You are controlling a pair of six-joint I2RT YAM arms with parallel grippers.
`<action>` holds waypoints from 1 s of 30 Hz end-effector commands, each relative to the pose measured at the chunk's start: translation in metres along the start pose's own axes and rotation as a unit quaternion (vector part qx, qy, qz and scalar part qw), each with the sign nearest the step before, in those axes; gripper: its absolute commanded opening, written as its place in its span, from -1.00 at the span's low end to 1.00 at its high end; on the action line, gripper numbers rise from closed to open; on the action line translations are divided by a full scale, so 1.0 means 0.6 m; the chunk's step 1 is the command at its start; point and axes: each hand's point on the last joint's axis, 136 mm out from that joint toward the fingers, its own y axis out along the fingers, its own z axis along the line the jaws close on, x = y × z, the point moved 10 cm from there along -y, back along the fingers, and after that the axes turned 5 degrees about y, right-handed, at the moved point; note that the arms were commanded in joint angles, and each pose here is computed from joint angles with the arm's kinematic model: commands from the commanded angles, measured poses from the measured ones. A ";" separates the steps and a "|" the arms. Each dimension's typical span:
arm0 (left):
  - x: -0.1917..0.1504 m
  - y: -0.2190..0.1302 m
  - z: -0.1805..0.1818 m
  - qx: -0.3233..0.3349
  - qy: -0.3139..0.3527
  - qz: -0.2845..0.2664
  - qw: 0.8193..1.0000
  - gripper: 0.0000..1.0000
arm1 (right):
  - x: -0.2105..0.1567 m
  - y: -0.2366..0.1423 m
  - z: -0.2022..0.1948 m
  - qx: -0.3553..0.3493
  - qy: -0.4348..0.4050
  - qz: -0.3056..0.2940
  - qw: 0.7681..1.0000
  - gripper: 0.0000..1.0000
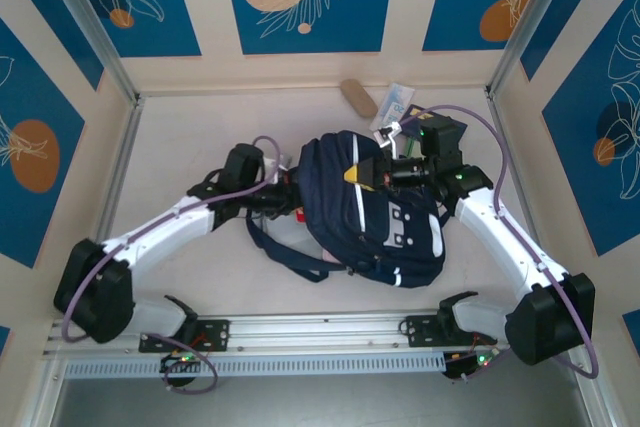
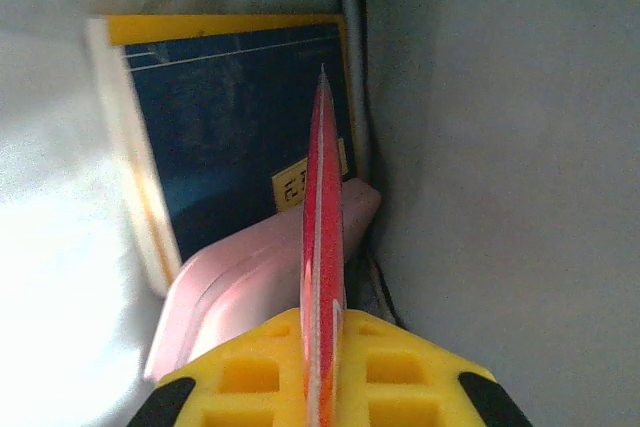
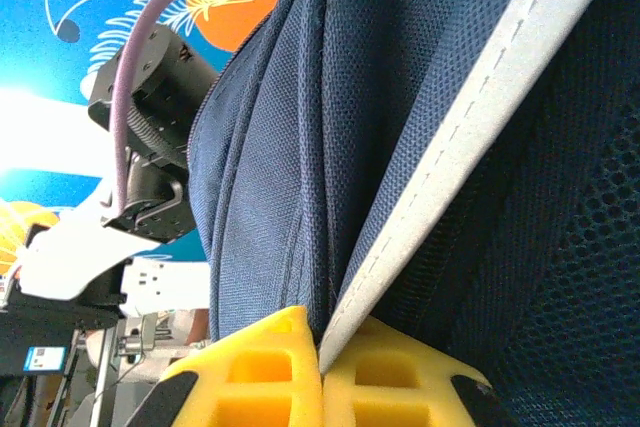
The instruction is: Pack books, pencil case, and school supplies into a backpack
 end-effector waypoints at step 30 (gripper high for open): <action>-0.004 -0.192 -0.014 0.244 -0.004 -0.162 0.956 0.36 | -0.032 0.037 -0.007 -0.016 -0.072 0.027 0.997 -0.99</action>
